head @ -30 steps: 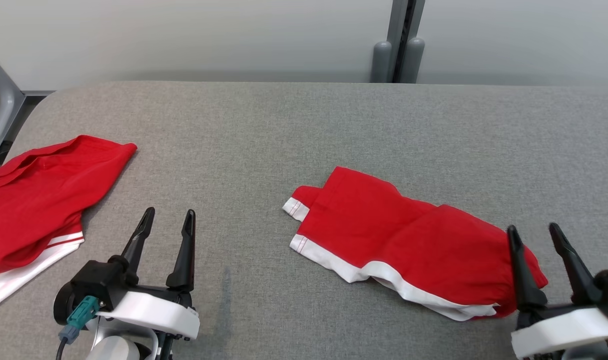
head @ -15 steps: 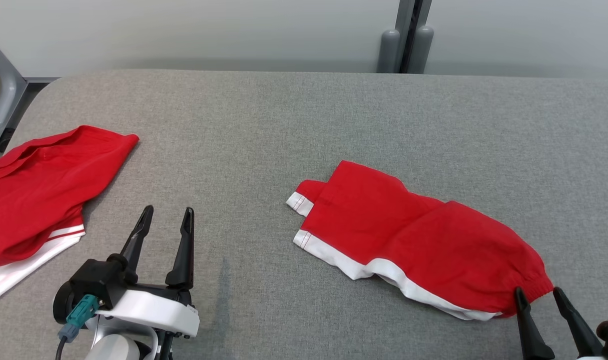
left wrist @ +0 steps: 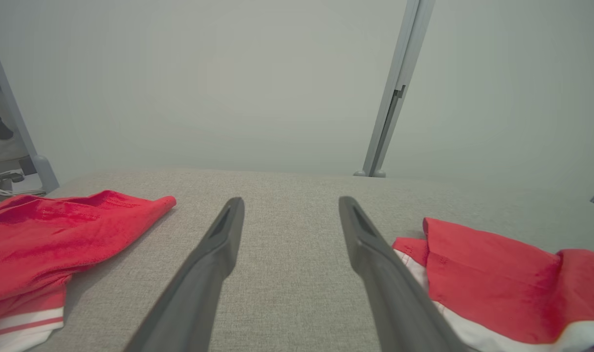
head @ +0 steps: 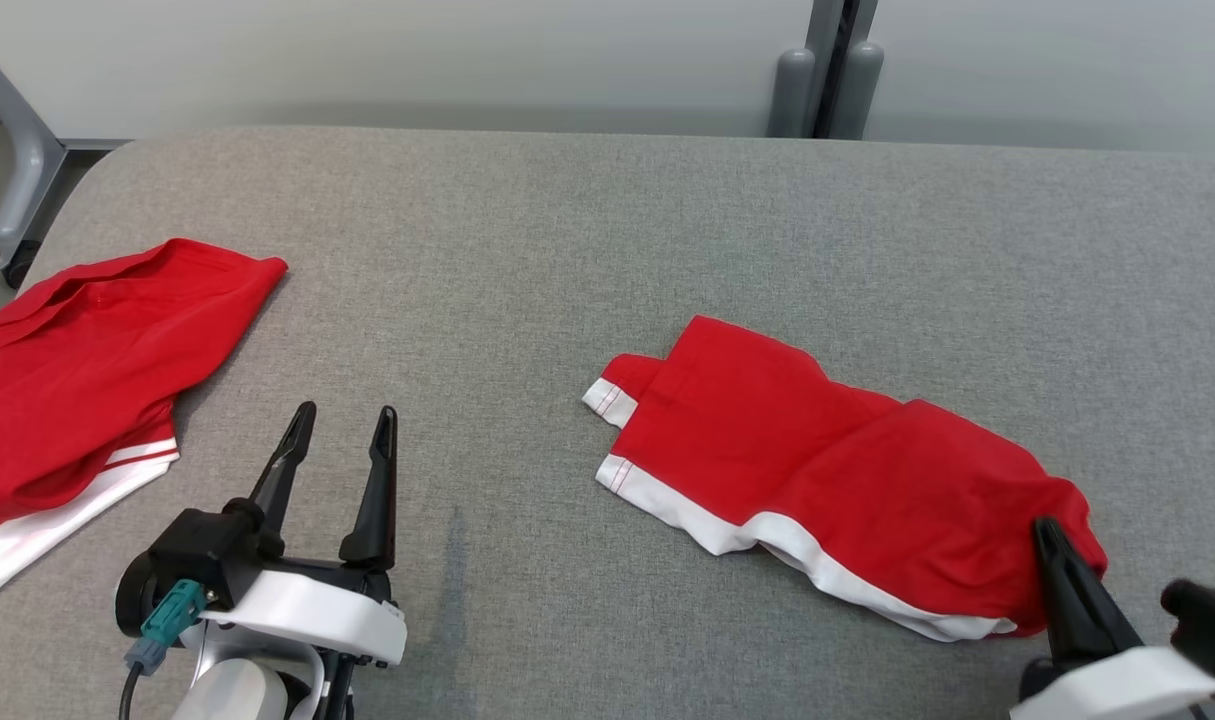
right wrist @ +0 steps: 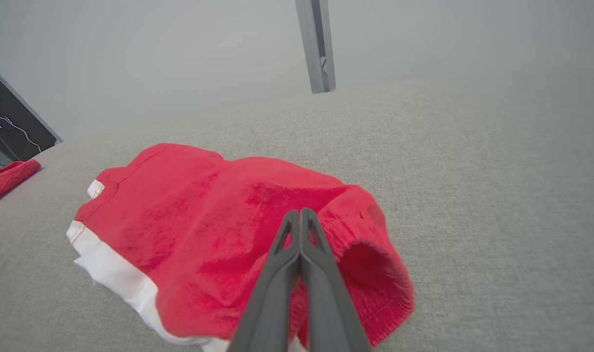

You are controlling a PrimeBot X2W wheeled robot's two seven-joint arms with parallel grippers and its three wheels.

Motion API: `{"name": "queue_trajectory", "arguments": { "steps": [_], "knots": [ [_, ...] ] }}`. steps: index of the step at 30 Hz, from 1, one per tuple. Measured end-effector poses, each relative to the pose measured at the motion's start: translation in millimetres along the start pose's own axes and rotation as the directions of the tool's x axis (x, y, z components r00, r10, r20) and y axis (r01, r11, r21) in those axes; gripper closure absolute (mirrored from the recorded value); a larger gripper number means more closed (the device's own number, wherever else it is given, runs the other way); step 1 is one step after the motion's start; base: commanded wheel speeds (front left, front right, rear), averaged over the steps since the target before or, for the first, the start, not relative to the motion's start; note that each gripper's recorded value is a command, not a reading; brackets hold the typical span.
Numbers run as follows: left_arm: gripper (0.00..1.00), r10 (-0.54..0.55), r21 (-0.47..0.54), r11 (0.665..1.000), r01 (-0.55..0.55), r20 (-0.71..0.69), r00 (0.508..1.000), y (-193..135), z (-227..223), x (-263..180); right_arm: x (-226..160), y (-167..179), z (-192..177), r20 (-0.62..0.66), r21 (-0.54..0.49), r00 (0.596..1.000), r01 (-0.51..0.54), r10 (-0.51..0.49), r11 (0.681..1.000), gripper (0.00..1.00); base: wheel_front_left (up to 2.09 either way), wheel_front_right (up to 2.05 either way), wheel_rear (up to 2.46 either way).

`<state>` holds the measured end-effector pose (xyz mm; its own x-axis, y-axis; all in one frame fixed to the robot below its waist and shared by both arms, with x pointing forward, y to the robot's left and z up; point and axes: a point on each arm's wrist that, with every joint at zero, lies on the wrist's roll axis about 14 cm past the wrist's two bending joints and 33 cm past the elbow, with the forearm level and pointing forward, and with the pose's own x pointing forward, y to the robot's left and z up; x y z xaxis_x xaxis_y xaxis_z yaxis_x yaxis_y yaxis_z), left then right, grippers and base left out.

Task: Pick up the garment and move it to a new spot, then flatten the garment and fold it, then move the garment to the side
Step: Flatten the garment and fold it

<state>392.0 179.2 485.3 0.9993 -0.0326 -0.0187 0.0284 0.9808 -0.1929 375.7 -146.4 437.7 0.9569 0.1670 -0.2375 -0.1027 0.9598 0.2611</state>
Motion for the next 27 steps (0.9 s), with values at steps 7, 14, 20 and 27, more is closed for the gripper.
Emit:
{"name": "queue_trajectory", "arguments": {
  "steps": [7, 14, 20, 27],
  "knots": [
    [0.00, -0.003, -0.003, 1.000, 0.003, -0.002, 1.000, -1, -2, 3, 33, 19, 23, 0.051, -0.038, 0.995, -0.085, 0.087, 0.996, 1.00, 0.00, 0.00, 0.00],
    [0.00, 0.009, -0.004, 1.000, -0.009, -0.004, 1.000, 3, -2, 2, 53, 28, 16, 0.032, -0.044, 0.991, -0.127, 0.128, 0.991, 1.00, 0.00, 0.00, 0.00],
    [0.00, 0.015, -0.005, 1.000, -0.015, -0.001, 1.000, 5, -2, 2, 58, 31, 20, 0.061, -0.052, 0.988, -0.138, 0.141, 0.989, 1.00, 0.00, 0.00, 0.00],
    [0.00, 0.011, -0.004, 1.000, -0.011, 0.014, 1.000, 3, 3, 1, 51, 34, 43, 0.147, -0.105, 0.976, -0.144, 0.159, 0.984, 0.00, 0.00, 0.00, 0.00]
  ]
}}
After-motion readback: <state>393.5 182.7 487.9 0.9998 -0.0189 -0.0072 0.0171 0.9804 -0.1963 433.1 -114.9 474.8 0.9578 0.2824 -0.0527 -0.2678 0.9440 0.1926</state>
